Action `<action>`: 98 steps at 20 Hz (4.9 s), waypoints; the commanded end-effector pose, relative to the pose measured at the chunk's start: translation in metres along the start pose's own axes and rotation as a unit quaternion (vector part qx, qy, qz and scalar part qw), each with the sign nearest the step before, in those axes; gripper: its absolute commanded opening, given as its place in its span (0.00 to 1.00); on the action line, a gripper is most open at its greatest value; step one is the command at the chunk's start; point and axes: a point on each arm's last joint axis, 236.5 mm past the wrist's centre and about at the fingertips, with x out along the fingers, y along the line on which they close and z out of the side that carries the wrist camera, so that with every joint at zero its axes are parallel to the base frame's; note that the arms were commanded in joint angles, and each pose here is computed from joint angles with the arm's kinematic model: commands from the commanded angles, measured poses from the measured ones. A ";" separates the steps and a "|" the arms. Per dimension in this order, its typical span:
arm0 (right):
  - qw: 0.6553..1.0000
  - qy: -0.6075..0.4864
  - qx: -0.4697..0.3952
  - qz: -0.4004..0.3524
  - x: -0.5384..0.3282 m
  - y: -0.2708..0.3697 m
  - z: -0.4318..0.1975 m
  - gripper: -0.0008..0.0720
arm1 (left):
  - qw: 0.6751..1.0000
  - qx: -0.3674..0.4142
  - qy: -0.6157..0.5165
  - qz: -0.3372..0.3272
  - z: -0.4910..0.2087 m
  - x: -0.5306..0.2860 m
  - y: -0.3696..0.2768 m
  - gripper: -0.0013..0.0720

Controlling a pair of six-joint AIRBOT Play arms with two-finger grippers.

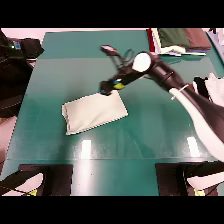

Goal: Fold the shirts.

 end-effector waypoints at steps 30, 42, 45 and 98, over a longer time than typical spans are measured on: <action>0.940 -0.182 0.252 -0.138 -0.207 -0.311 0.012 0.04 | 0.979 0.081 0.058 -0.178 -0.059 0.031 -0.173 0.05; 0.832 -0.348 0.364 -0.233 -0.384 -0.433 -0.064 0.04 | 0.979 0.063 0.063 -0.184 -0.060 0.030 -0.179 0.05; 0.823 -0.393 0.318 -0.259 -0.434 -0.414 -0.037 0.04 | 0.979 0.063 0.063 -0.184 -0.060 0.030 -0.179 0.05; 0.965 -0.216 0.082 -0.126 -0.259 -0.095 -0.051 0.04 | 0.976 0.083 0.056 -0.193 -0.059 0.029 -0.182 0.05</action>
